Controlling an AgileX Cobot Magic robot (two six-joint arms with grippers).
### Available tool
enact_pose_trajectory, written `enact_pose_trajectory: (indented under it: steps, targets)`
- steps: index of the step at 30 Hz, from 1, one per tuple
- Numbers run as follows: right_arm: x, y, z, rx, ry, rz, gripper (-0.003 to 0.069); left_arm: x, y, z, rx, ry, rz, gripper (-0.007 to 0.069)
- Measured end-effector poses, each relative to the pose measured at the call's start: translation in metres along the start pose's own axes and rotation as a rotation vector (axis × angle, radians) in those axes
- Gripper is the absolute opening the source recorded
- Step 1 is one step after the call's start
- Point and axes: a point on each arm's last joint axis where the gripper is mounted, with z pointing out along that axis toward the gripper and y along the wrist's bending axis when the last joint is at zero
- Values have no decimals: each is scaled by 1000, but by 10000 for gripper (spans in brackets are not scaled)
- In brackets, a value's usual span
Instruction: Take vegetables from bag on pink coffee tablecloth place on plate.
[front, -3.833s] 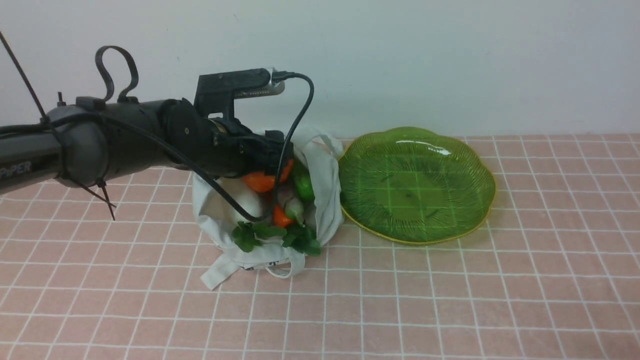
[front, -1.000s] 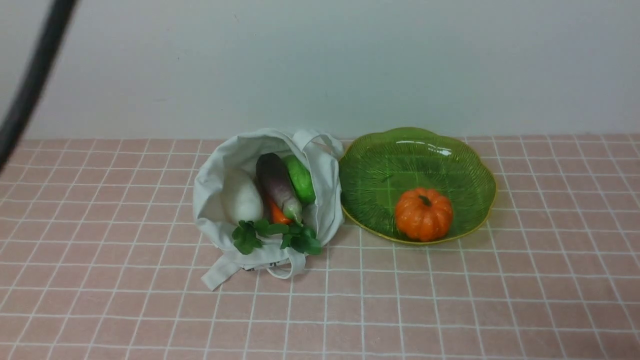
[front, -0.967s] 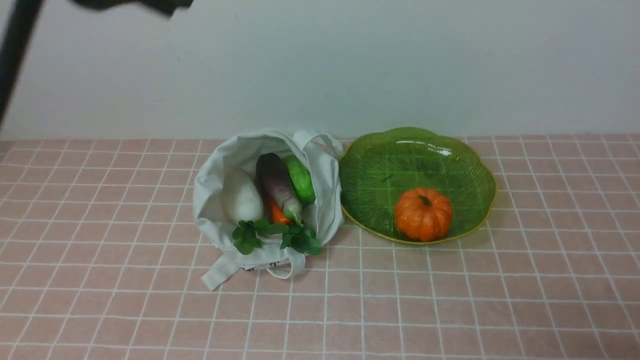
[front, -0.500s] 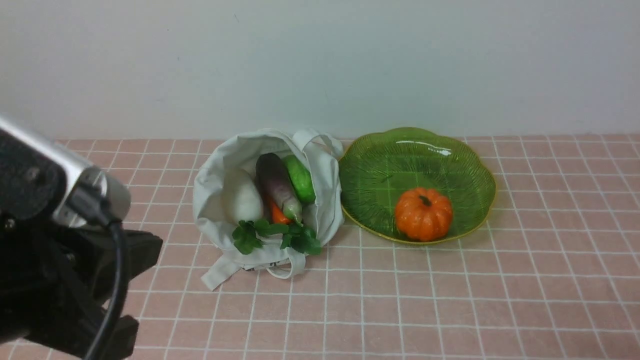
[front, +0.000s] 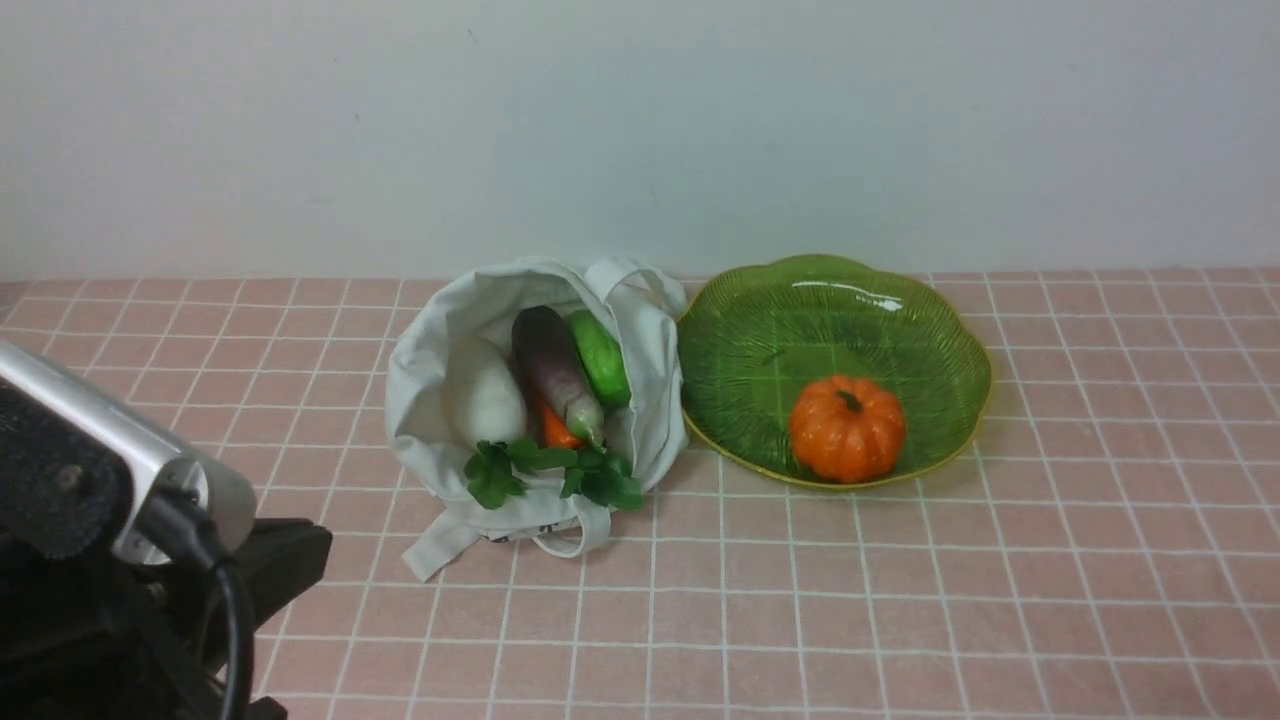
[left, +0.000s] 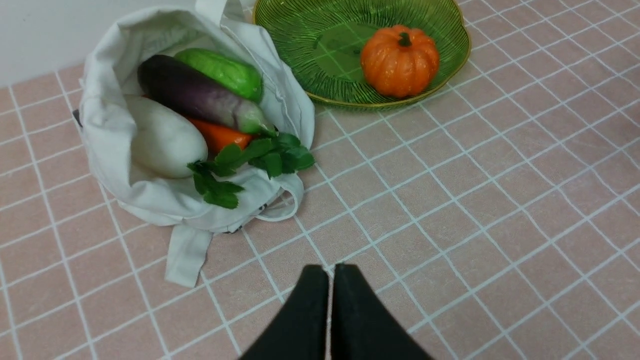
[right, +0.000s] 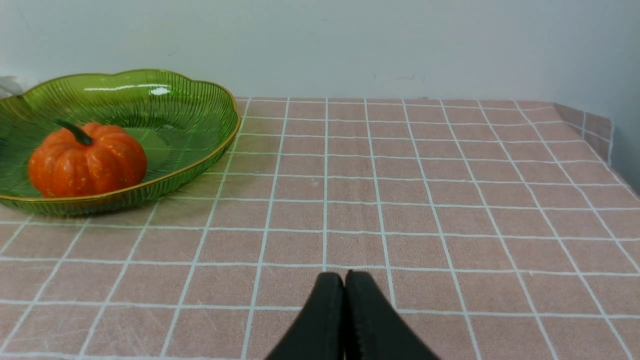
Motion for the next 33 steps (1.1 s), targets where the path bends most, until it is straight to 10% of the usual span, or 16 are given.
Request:
enact_pose_trajectory:
  steps: [15, 33]
  targets:
    - [0, 0, 0, 0, 0, 0, -15, 24, 7, -10, -36, -82, 74, -5]
    - [0, 0, 0, 0, 0, 0, -15, 165, 47, -3, -572, -251, -175, -5]
